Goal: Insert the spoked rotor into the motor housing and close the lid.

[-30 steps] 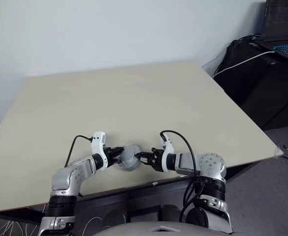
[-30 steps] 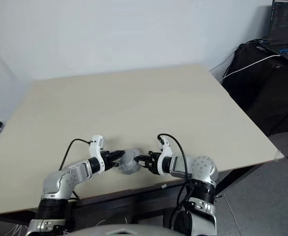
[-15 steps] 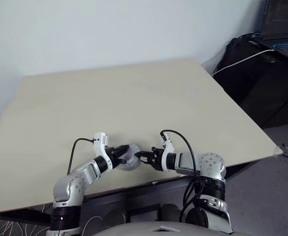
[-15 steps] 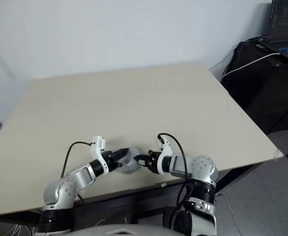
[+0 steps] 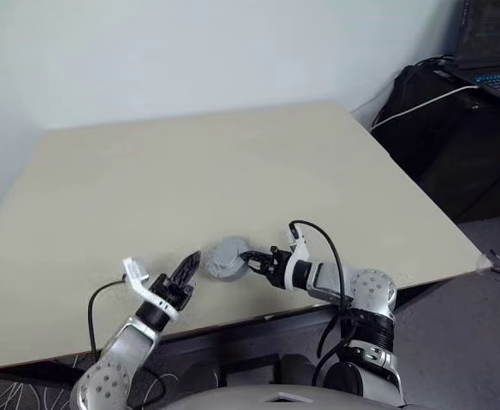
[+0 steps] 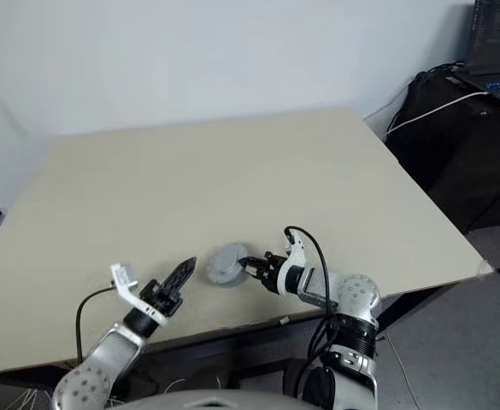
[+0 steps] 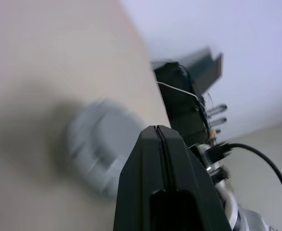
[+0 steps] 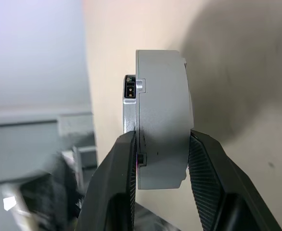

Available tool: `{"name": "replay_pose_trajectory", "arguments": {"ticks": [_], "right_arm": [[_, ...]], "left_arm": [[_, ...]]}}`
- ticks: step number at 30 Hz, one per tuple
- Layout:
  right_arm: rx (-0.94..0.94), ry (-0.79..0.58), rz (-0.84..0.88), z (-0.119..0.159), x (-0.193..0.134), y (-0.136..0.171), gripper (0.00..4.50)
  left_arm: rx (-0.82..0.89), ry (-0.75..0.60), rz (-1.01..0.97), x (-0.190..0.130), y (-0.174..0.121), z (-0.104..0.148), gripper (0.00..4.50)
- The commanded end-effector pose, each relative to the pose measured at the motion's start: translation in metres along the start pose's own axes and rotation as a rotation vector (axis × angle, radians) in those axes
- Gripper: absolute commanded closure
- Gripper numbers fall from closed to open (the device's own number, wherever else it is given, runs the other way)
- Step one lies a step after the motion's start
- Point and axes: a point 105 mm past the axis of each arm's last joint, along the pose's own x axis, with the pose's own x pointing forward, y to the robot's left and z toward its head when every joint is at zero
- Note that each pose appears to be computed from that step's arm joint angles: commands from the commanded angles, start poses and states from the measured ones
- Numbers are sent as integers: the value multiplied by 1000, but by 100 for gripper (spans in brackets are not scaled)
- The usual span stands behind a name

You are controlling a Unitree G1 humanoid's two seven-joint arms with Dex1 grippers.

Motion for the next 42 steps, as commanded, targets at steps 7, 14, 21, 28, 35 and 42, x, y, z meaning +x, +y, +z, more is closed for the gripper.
{"name": "replay_pose_trajectory", "arguments": {"ticks": [7, 14, 21, 28, 35, 42], "right_arm": [[44, 6, 277, -17, 24, 62, 328], [28, 28, 324, -20, 25, 74, 328], [14, 66, 368, -27, 22, 82, 328], [8, 117, 371, -37, 23, 83, 328], [4, 168, 362, -46, 23, 81, 328], [9, 235, 326, -57, 23, 72, 328]], "left_arm": [[-287, -212, -26, -3, -4, 4, 222], [-330, -208, -54, 0, -6, -3, 0], [-342, -203, -107, 5, -11, -3, 0], [-390, -203, -143, 11, -11, -4, 0], [-392, -205, -168, 14, -13, -3, 0], [-395, -214, -191, 16, -15, -1, 0]]}}
